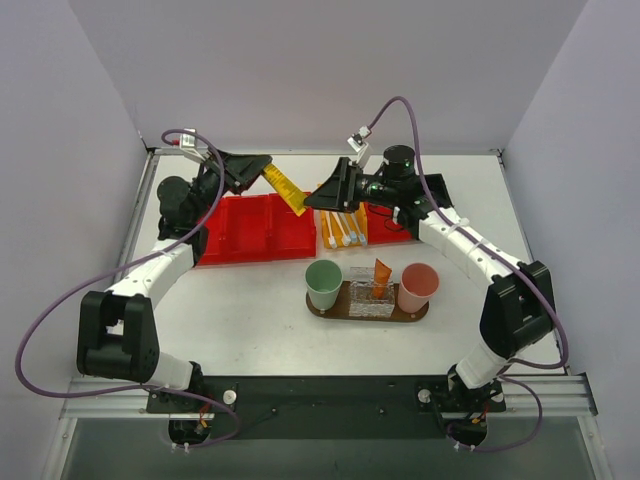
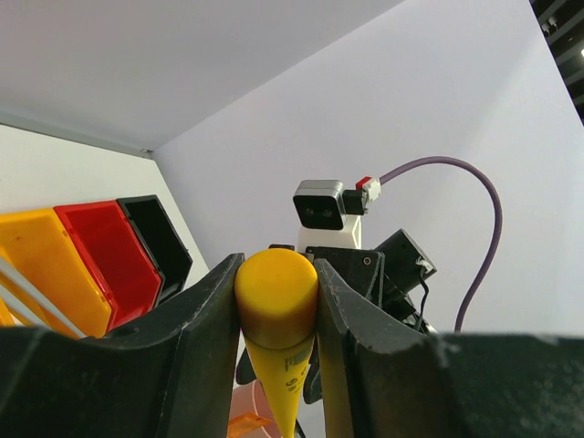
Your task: Prepare toiletry sets of a toothbrush and toothpaste on the tray
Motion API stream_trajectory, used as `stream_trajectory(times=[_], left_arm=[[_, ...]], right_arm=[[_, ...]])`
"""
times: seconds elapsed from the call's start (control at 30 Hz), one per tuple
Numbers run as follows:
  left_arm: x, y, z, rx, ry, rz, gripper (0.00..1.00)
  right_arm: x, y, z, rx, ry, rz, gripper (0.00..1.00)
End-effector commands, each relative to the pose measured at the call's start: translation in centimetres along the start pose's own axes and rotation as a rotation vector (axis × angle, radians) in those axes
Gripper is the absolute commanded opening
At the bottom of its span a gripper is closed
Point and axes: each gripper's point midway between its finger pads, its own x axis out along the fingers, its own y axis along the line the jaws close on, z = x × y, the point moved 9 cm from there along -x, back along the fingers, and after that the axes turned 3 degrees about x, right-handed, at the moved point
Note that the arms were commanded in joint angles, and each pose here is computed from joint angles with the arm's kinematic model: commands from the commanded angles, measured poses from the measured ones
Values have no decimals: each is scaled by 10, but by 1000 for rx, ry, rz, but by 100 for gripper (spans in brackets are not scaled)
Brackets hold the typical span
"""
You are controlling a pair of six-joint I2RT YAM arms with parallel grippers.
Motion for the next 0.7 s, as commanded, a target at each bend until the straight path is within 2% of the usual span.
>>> stream_trajectory(times=[0.0, 0.23, 0.67], left_arm=[[-4, -21, 8, 37, -64, -83, 0], [-6, -19, 7, 54, -77, -86, 0], [-7, -20, 8, 61, -92, -92, 0]], right_arm=[[5, 15, 7, -58, -29, 99, 46], [11, 20, 2, -28, -5, 133, 37], [17, 20, -5, -30, 22, 138, 28]])
